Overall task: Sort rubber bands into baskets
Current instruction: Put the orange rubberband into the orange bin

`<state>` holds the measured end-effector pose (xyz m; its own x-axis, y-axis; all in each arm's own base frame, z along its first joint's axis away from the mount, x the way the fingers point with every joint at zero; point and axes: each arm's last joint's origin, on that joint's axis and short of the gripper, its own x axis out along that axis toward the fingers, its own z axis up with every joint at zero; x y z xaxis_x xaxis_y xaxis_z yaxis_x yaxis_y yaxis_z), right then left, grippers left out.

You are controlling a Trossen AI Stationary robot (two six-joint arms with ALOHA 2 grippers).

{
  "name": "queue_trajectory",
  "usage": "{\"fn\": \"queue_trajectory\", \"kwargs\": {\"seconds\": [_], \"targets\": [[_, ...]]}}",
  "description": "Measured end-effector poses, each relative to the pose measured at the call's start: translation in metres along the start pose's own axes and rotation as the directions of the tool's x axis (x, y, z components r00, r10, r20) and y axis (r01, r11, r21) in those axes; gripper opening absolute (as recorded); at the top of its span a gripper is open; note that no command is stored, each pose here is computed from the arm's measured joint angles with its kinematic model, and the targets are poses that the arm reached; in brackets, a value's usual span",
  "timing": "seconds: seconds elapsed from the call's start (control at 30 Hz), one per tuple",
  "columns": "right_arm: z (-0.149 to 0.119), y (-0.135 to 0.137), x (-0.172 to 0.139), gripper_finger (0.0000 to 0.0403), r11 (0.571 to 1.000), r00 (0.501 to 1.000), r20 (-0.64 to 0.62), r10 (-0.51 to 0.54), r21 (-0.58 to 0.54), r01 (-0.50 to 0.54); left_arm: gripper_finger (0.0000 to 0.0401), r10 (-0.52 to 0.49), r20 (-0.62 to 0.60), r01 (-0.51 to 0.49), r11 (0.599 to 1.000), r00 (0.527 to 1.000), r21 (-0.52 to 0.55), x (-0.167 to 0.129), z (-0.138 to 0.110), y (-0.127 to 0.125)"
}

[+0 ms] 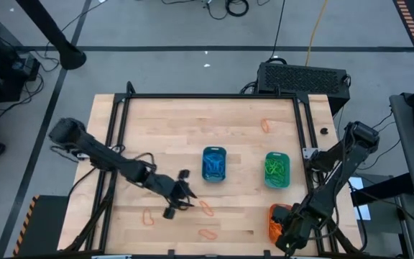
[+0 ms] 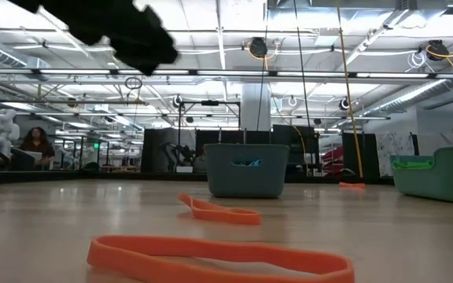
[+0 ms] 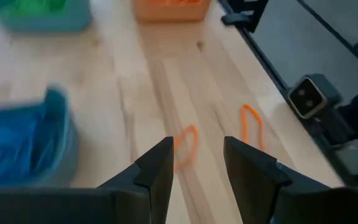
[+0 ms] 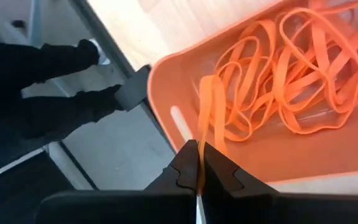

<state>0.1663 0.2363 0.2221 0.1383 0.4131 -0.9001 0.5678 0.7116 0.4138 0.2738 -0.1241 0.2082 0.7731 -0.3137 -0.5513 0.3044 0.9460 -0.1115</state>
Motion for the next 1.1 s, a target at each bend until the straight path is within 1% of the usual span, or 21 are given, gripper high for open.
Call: {"fn": "queue_trajectory", "kwargs": {"seconds": [0.1, 0.2, 0.27, 0.37, 0.47, 0.57, 0.63, 0.73, 0.83, 0.9, 0.97, 1.1], "targets": [[0.001, -0.001, 0.006, 0.0000, 0.999, 1.000, 0.000, -0.025, 0.022, 0.025, 0.0148, -0.002, 0.023, 0.000, 0.995, 1.000, 0.097, 0.028, -0.001, 0.000], [0.001, -0.003, 0.008, 0.0001, 0.997, 0.998, -0.003, -0.057, 0.057, 0.057, 0.0148, 0.009, -0.031, -0.004, 0.986, 0.999, 0.166, 0.052, -0.008, 0.001], [0.001, -0.002, 0.008, 0.0012, 0.997, 0.999, -0.004, -0.049, 0.057, 0.049, 0.0148, 0.018, -0.067, -0.006, 0.983, 0.998, 0.184, 0.063, -0.015, 0.004], [0.001, -0.002, 0.007, 0.0046, 0.997, 0.999, -0.005, -0.047, 0.052, 0.048, 0.0148, 0.031, -0.098, -0.013, 0.983, 0.995, 0.182, 0.077, -0.021, 0.008], [0.000, -0.002, 0.007, 0.0094, 0.998, 0.999, -0.024, -0.045, 0.034, 0.046, 0.0148, 0.042, -0.136, -0.017, 0.984, 0.990, 0.175, 0.090, -0.029, 0.013], [0.000, -0.001, 0.007, 0.0143, 0.999, 0.999, -0.028, -0.036, 0.000, 0.036, 0.0148, 0.012, -0.181, 0.016, 0.988, 0.983, 0.153, 0.103, -0.037, 0.018], [0.000, -0.001, 0.007, 0.0170, 0.999, 0.999, -0.028, -0.036, -0.025, 0.035, 0.0148, 0.006, -0.204, 0.021, 0.991, 0.979, 0.131, 0.108, -0.043, 0.020], [0.000, -0.001, 0.007, 0.0199, 0.998, 0.999, -0.029, -0.036, -0.043, 0.035, 0.0148, 0.007, -0.205, 0.019, 0.992, 0.979, 0.127, 0.113, -0.043, 0.021], [-0.001, 0.000, 0.006, 0.0214, 0.999, 0.999, -0.045, -0.014, -0.045, 0.012, 0.0146, 0.009, -0.219, 0.014, 0.994, 0.976, 0.105, 0.113, -0.042, 0.021], [-0.002, 0.002, 0.003, 0.0219, 0.999, 0.998, -0.061, 0.016, -0.030, -0.018, 0.0136, 0.002, -0.227, 0.019, 0.996, 0.974, 0.090, 0.113, -0.042, 0.021], [-0.002, 0.005, -0.002, 0.0219, 0.998, 0.996, -0.061, 0.060, -0.006, -0.061, 0.0115, -0.019, -0.238, 0.035, 0.997, 0.971, 0.064, 0.112, -0.043, 0.021], [-0.007, 0.012, -0.012, 0.0214, 0.986, 0.985, -0.045, 0.165, 0.014, -0.165, 0.0044, -0.050, -0.250, 0.044, 0.999, 0.967, -0.032, 0.112, -0.043, 0.020]]}}
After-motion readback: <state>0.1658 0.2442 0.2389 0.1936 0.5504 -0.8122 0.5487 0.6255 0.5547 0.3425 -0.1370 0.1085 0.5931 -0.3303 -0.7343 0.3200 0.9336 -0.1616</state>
